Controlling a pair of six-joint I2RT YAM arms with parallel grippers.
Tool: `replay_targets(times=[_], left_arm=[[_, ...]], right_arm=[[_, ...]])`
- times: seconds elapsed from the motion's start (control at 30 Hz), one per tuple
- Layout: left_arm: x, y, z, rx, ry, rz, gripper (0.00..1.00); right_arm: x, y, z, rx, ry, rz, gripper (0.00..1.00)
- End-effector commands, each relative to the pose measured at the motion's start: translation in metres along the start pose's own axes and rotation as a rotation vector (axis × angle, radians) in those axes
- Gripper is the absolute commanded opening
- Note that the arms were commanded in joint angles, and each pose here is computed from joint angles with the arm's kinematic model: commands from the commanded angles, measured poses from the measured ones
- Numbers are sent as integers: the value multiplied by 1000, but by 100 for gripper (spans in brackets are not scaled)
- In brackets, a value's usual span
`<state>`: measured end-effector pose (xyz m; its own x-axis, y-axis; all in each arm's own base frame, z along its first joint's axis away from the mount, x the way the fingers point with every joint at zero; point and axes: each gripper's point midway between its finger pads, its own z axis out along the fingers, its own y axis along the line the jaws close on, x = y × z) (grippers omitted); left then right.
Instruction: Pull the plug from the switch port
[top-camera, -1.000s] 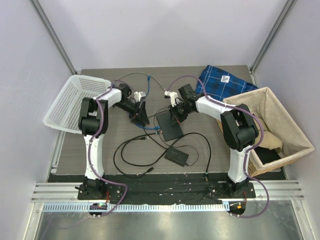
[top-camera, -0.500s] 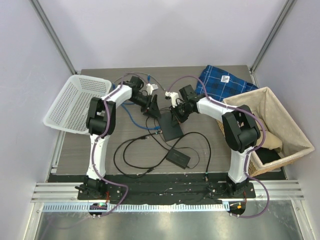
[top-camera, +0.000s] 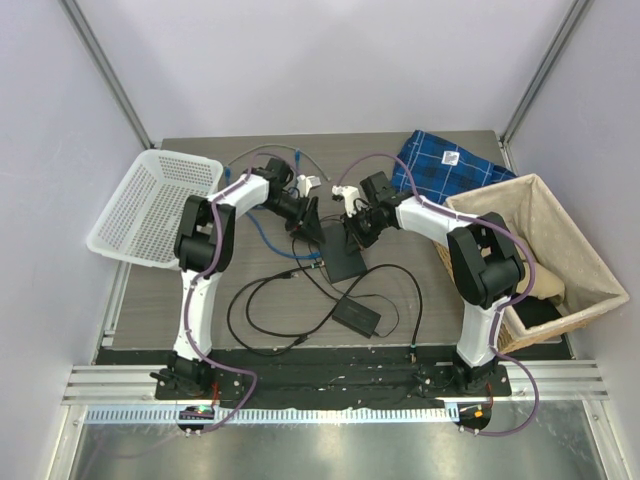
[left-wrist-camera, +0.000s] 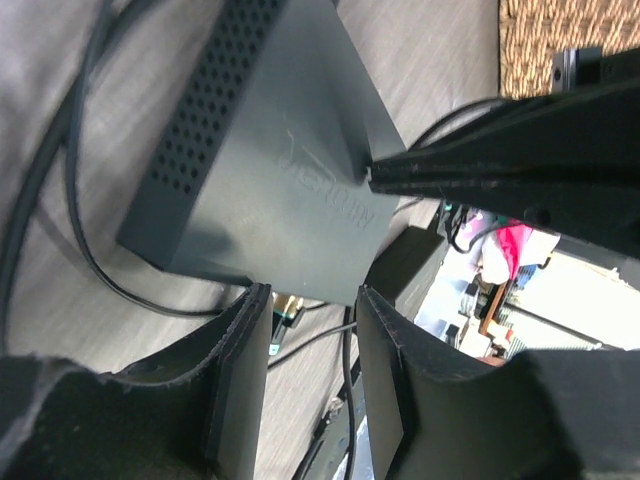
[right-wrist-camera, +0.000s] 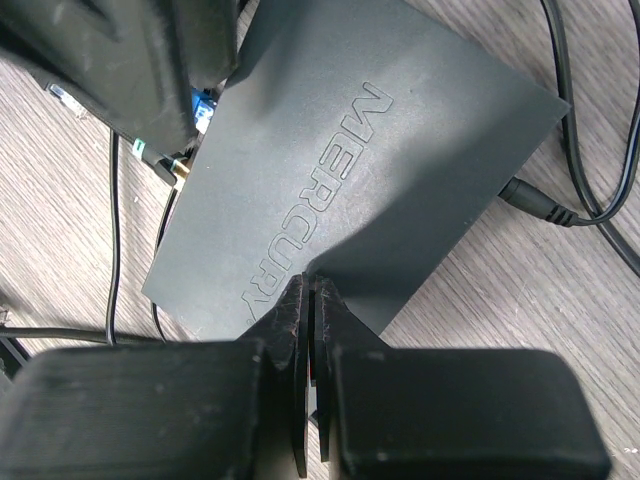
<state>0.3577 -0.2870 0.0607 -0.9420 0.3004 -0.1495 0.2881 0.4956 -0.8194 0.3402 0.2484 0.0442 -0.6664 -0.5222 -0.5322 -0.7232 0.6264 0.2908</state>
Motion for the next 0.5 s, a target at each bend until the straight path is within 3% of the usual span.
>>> replay_targets(times=[0.0, 0.2, 0.47], left_arm=[[-5, -23, -13, 79, -54, 80, 44], [-6, -18, -8, 107, -48, 41, 41], [-6, 31, -16, -166, -56, 22, 33]], right_arm=[[24, -8, -1, 53, 76, -7, 1], [23, -8, 0, 49, 73, -3, 1], [25, -8, -3, 58, 73, -13, 1]])
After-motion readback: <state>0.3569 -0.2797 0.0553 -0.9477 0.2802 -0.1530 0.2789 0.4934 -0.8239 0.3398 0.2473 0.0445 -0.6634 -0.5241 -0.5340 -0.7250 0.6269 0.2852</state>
